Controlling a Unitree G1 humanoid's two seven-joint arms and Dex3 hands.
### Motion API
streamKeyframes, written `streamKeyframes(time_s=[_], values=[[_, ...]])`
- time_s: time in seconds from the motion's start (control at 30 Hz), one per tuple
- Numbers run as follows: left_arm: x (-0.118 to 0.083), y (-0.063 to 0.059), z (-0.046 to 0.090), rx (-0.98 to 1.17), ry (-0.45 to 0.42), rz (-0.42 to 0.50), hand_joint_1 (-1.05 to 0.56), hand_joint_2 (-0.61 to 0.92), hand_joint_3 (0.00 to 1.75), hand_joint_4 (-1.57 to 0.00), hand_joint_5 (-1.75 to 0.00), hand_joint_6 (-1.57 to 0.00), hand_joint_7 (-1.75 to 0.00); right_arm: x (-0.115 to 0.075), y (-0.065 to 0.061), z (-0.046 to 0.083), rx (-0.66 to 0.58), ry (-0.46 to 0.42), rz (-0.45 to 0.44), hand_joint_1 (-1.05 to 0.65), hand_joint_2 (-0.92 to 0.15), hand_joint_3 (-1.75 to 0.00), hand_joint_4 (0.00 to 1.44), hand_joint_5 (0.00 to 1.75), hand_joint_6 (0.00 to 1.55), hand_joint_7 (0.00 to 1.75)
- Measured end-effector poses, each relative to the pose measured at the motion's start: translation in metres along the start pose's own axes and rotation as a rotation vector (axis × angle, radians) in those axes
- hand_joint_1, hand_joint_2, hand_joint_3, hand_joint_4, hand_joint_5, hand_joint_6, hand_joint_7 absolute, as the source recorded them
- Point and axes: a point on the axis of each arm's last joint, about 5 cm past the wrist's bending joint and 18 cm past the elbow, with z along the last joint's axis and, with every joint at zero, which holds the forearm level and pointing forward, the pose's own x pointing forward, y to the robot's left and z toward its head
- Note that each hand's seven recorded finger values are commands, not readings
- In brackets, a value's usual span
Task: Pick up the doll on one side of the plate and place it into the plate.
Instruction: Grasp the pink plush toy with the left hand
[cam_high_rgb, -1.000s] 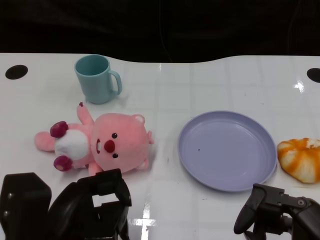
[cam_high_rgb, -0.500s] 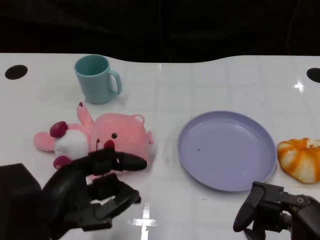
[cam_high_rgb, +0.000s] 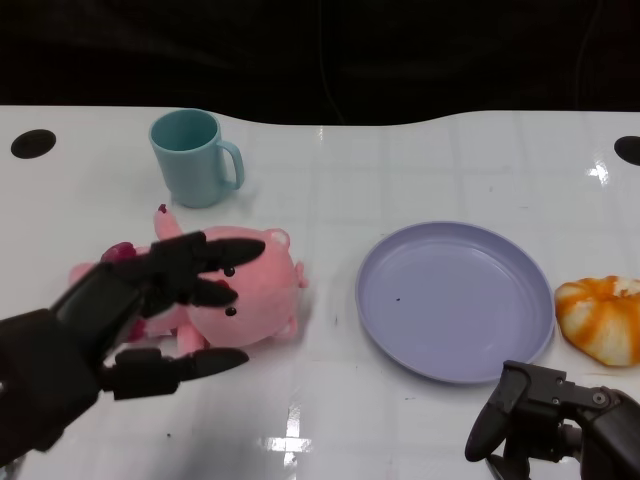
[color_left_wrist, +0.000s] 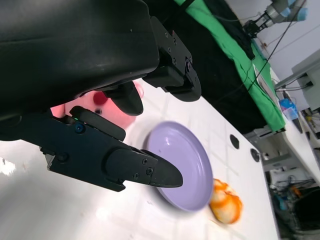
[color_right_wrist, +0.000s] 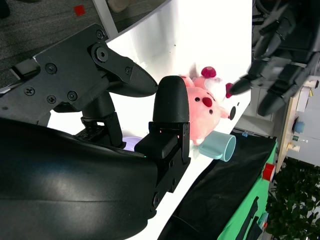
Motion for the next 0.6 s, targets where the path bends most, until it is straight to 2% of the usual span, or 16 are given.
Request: streamKeyframes(time_s=[0.13, 0.33, 0.47, 0.6], values=[[0.004, 0.009, 0.006, 0.158, -0.014, 0.005, -0.62, 0.92, 0.1, -0.08, -0.74, -0.3, -0.11, 0.0, 0.0, 0.0, 0.001, 0.001, 0.0, -0.19, -0.54, -1.09, 0.65, 1.73, 0.59, 1.42], [0.012, 0.021, 0.015, 0.46, 0.045, 0.0, -0.69, 0.92, 0.06, -0.06, -0.69, -0.27, -0.06, 0.0, 0.0, 0.0, 0.001, 0.002, 0.0, -0.2, -0.54, -1.09, 0.64, 1.73, 0.59, 1.41], [0.017, 0.021, 0.018, 0.626, 0.082, 0.006, -0.72, 0.92, 0.04, -0.08, -0.56, -0.26, -0.02, 0.0, 0.0, 0.0, 0.001, 0.002, -0.001, -0.2, -0.54, -1.09, 0.64, 1.73, 0.59, 1.41], [0.024, 0.022, 0.021, 0.788, 0.122, 0.015, -0.73, 0.92, 0.05, -0.06, -0.52, -0.24, 0.0, 0.0, 0.0, 0.0, 0.001, 0.002, -0.001, -0.2, -0.55, -1.08, 0.64, 1.73, 0.59, 1.41]])
